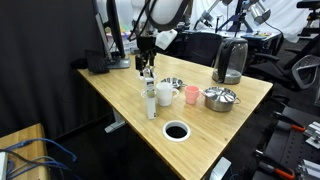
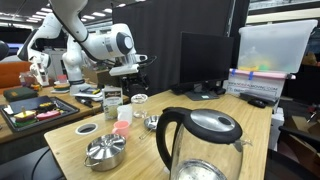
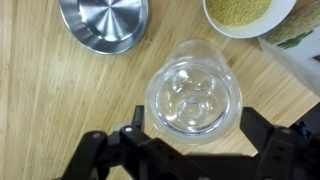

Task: Uncover the jar and put the lid on the table

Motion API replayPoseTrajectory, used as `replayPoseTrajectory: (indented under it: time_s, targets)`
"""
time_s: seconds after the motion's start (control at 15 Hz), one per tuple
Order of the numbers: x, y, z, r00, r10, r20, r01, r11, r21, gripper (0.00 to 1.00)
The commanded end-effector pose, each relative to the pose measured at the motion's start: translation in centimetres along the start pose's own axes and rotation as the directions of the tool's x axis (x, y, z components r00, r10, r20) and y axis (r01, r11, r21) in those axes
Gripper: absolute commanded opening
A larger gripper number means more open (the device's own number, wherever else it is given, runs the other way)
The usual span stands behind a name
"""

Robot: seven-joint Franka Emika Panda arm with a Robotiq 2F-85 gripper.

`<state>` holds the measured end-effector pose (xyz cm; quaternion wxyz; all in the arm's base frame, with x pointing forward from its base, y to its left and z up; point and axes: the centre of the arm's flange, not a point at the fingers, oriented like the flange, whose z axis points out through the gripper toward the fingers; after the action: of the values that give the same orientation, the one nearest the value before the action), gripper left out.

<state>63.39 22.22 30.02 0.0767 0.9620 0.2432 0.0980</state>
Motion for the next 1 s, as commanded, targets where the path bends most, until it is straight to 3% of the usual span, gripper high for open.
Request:
replayPoseTrajectory:
  time_s: [0.0,0.6,0.93]
  targets:
    - [0.8,0.2,-0.1,1.000,-0.010,0.015,0.010,1.000,0.003,0.69]
    - [0.7,0.3,0.3,0.999,-0.011,0.031,0.011,1.000,0.003,0.06]
    - [1.1,1.3,-1.8,1.000,0.001,-0.003,-0.001,1.000,0.016,0.08]
